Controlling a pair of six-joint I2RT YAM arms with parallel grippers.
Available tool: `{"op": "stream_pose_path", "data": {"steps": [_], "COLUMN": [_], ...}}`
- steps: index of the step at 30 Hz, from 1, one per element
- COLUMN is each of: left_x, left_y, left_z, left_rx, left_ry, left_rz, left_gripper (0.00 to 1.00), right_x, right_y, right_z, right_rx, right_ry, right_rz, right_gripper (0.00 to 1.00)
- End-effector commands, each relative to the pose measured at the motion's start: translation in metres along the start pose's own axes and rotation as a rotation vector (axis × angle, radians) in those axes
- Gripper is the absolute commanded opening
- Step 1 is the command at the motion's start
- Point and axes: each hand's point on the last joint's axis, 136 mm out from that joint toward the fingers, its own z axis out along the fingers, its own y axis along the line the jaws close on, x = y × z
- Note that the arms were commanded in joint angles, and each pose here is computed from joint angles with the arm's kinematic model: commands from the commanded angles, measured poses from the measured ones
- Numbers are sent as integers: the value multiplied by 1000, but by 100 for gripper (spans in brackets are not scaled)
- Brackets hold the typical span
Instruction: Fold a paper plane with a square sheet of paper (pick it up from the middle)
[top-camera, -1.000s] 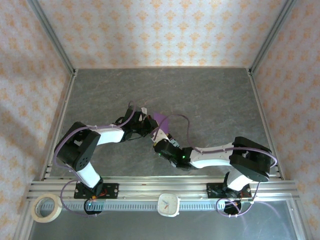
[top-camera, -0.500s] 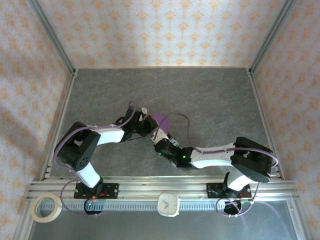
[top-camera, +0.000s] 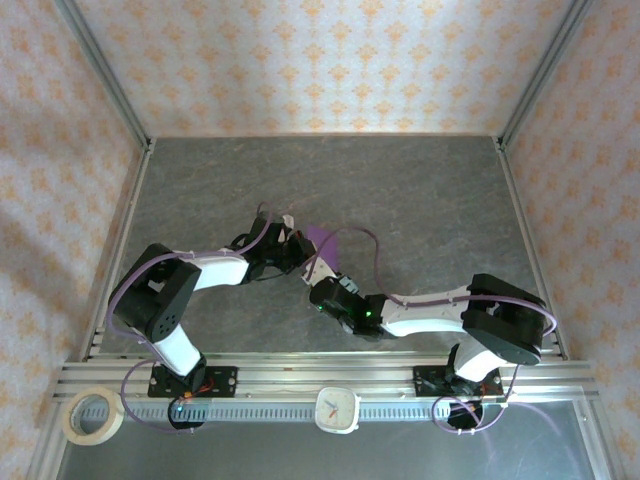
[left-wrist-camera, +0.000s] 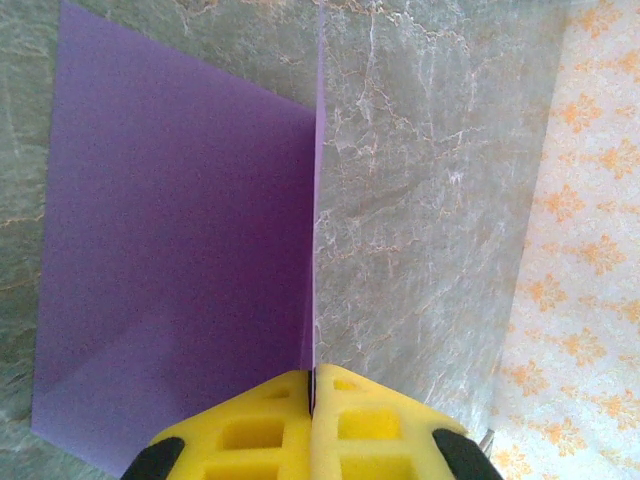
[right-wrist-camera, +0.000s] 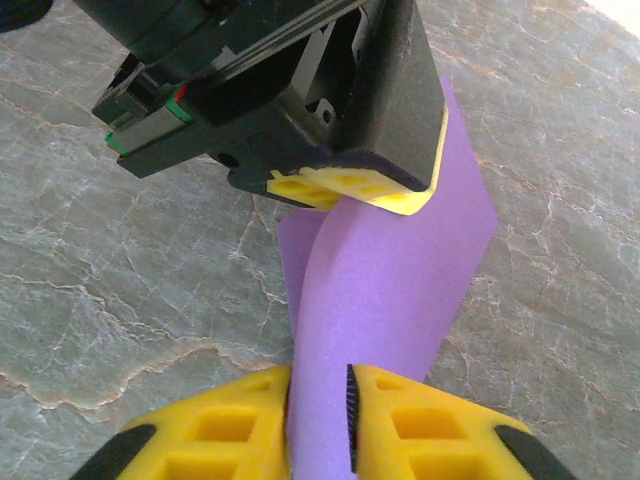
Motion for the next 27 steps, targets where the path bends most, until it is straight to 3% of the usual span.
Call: {"op": "stream_pose_path", "data": {"steps": [1, 6, 7, 10, 13, 15, 22, 27], "left_x": [-3, -4, -4, -9, -18, -26, -53, -52], "left_y": [-10, -8, -8, -4, 1, 4, 8, -8], "left_z": [0, -2, -2, -7, -15, -21, -49, -51], "left_rx": [7, -12, -15, -69, -129, -150, -160, -130], "left_ry": [-11, -16, -15, -38, -76, -98, -168, -124], "left_rz": [41, 48, 55, 81, 108, 113, 110, 197], "left_gripper": [0, 0, 5, 34, 51, 55, 57, 39], "right_x": [-2, -2, -2, 1, 4, 6, 9, 4], "right_y": [3, 13, 15, 23, 36, 41, 57, 57], "right_z": [-2, -3, -3, -3, -5, -4, -4, 0], "right_rx": [-14, -71, -85, -145, -286, -366, -588, -657], "right_ry": [1, 9, 10, 27, 64, 96, 161, 185], "right_rz": [10, 21, 26, 55, 141, 220, 381, 462], "right_gripper": [19, 12, 10, 6, 7, 7, 6, 6]}}
